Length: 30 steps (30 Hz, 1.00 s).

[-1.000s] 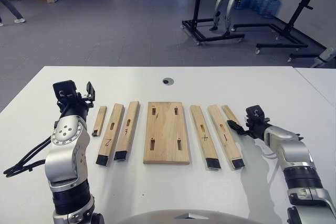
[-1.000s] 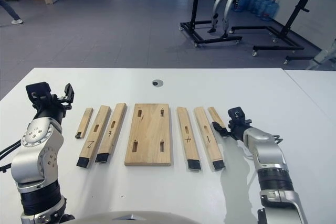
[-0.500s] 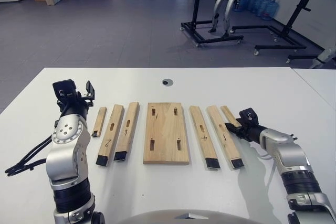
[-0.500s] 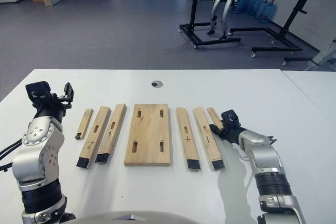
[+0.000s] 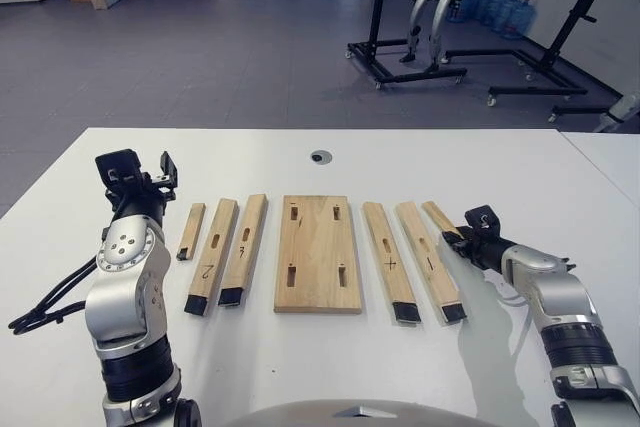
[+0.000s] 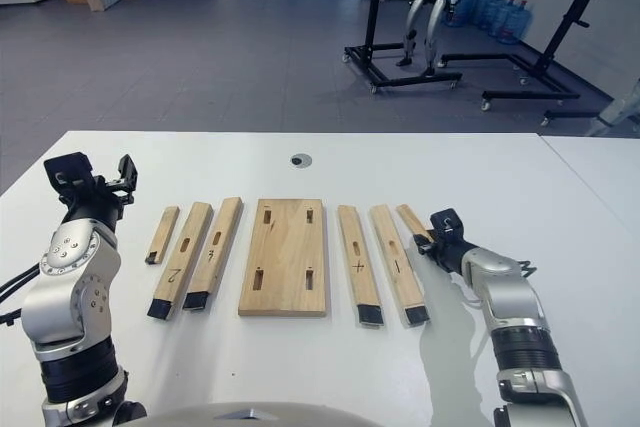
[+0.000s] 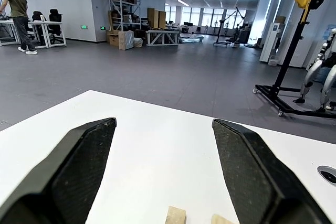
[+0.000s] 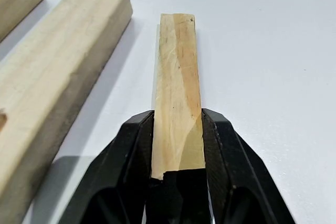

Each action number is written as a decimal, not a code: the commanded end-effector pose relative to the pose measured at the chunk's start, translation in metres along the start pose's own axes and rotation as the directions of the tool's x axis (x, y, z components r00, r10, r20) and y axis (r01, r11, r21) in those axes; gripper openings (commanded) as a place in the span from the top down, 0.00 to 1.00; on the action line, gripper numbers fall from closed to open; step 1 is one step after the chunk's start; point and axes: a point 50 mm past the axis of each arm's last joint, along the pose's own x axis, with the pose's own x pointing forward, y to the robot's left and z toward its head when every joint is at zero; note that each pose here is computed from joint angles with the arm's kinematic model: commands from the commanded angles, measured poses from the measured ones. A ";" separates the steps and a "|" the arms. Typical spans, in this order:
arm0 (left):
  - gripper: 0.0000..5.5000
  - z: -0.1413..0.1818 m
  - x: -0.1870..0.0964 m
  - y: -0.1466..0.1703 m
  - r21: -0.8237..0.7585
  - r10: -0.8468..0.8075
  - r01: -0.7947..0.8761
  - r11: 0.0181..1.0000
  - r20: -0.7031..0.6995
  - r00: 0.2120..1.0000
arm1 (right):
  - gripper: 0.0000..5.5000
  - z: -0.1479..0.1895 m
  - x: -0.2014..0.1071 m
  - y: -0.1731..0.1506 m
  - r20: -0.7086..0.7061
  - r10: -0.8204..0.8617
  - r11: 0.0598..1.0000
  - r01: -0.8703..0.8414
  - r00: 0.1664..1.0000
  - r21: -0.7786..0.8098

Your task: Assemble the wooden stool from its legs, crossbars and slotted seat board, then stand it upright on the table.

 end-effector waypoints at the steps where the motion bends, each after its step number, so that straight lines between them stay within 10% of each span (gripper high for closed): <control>1: 0.39 0.015 0.011 -0.002 -0.136 -0.140 0.137 0.981 -0.014 0.990 | 0.76 0.060 -0.014 -0.025 0.240 -0.098 0.995 0.089 0.966 0.049; 8: 0.39 0.049 0.021 -0.038 -0.497 -0.530 0.484 0.720 0.056 0.846 | 0.76 0.178 -0.045 0.046 0.676 0.133 0.990 -0.129 0.725 -0.056; 13: 0.39 0.050 0.014 -0.069 -0.668 -0.676 0.556 0.495 0.106 0.730 | 0.76 0.175 -0.036 0.093 0.668 0.268 0.962 -0.223 0.694 -0.155; 30: 0.39 0.034 0.000 -0.120 -0.803 -0.859 0.546 0.238 0.089 0.505 | 0.76 0.162 -0.041 0.194 0.611 0.638 0.750 -0.557 0.469 -0.356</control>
